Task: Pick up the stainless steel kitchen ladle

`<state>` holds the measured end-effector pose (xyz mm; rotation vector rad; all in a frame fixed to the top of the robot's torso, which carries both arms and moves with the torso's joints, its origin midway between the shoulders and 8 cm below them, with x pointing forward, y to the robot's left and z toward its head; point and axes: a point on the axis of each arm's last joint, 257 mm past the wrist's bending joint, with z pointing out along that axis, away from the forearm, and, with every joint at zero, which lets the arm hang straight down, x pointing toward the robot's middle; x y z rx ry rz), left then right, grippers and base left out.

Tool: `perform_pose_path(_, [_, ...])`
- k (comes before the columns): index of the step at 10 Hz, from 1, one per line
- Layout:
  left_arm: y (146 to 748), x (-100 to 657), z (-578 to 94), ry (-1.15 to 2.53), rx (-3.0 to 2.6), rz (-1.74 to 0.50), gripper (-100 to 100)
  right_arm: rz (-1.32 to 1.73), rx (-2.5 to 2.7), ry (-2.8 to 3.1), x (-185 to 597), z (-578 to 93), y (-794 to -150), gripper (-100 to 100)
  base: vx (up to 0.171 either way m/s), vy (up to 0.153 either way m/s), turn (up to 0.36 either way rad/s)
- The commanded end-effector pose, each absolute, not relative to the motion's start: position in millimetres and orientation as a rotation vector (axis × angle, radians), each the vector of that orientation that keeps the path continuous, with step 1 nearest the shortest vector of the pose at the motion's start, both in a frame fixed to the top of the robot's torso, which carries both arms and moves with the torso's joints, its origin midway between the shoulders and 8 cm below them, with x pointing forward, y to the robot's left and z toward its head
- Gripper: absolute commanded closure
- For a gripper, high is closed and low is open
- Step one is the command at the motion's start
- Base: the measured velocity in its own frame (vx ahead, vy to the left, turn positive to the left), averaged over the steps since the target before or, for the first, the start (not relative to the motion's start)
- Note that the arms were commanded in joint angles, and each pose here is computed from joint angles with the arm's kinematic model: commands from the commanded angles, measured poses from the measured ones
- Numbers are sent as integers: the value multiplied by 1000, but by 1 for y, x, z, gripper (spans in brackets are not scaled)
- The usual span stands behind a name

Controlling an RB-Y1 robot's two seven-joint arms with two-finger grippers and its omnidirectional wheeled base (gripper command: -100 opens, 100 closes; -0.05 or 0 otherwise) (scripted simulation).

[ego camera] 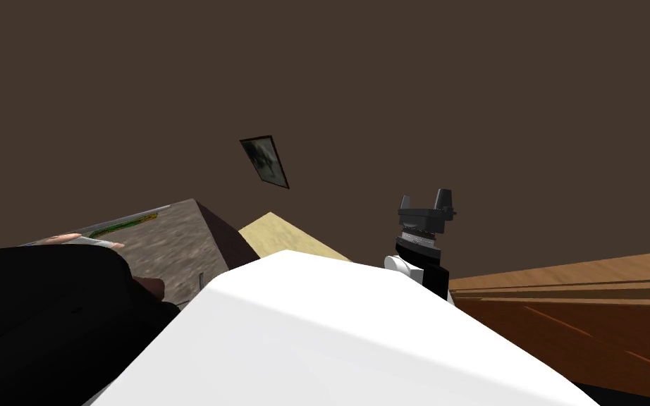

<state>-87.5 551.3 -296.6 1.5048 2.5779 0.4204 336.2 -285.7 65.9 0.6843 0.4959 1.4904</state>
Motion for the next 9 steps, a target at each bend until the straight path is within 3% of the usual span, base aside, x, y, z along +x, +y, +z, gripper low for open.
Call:
perform_pose_path(1, [555, -106, -295, 2565, 1663, 369, -100, 1490, 684, 496, 336, 66, -286, 0, 49, 28, -240])
perform_pose_path(9, [556, -133, -301, 2371, 2158, 119, -100, 1490, 684, 496, 336, 66, -286, 0, 24, 33, -123])
